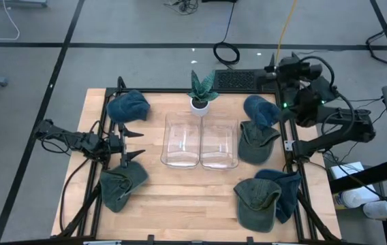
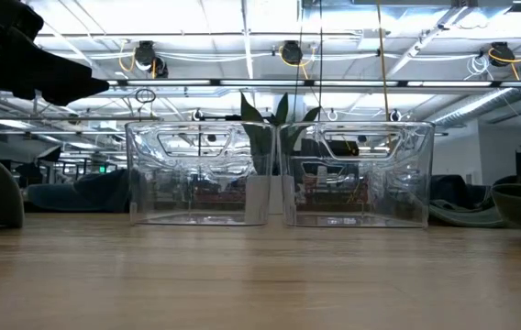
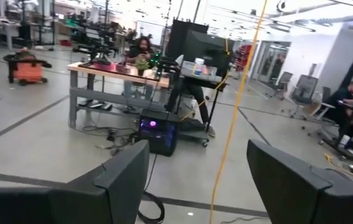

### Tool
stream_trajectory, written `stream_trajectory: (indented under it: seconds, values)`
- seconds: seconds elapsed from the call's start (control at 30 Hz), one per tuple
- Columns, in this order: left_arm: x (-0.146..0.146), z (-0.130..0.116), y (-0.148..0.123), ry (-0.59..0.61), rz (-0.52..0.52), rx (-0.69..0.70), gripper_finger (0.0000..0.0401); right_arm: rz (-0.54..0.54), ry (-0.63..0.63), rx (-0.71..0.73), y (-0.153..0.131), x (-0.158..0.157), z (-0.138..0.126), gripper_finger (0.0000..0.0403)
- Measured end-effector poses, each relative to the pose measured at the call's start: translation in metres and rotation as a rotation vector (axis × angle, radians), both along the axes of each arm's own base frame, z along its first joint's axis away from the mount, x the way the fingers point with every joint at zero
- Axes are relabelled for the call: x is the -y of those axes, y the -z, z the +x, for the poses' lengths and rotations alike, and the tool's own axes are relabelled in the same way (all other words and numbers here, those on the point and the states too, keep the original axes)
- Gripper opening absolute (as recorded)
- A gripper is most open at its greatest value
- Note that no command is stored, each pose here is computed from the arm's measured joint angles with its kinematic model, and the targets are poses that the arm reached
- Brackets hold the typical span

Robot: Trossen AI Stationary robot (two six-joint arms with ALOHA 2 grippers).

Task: Pick & Place hat
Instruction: Put the top right blue cap into the left transparent bin

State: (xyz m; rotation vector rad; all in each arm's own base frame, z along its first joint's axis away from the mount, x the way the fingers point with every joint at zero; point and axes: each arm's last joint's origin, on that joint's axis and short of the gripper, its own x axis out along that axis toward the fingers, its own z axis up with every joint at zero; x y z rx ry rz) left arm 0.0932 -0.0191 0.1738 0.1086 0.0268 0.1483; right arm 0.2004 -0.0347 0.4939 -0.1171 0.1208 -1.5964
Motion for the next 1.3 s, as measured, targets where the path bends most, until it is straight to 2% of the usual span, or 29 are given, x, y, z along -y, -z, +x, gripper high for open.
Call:
stream_trajectory:
  seconds: [0.2,0.43,0.73,0.87,1.07,1.3]
  values:
    - [0.0,0.0,0.0,0.0,0.0,0.0,0.0309,-0.001,0.072,0.015,-0.011,0.015,0.0,0.0258]
    - [0.0,0.0,0.0,0.0,0.0,0.0,0.0322,-0.001,0.14,0.017,-0.012,0.028,-0.003,0.0258]
    - [0.0,0.0,0.0,0.0,0.0,0.0,0.0325,0.011,0.169,-0.099,0.002,0.036,0.004,0.0258]
    - [0.0,0.0,0.0,0.0,0.0,0.0,0.0318,0.029,0.2,-0.245,0.009,0.044,0.005,0.0258]
    - [0.0,0.0,0.0,0.0,0.0,0.0,0.031,0.025,0.156,-0.575,0.025,0.064,0.012,0.0258]
    - [0.0,0.0,0.0,0.0,0.0,0.0,0.0322,0.129,0.098,-1.03,0.058,0.086,0.014,0.0258]
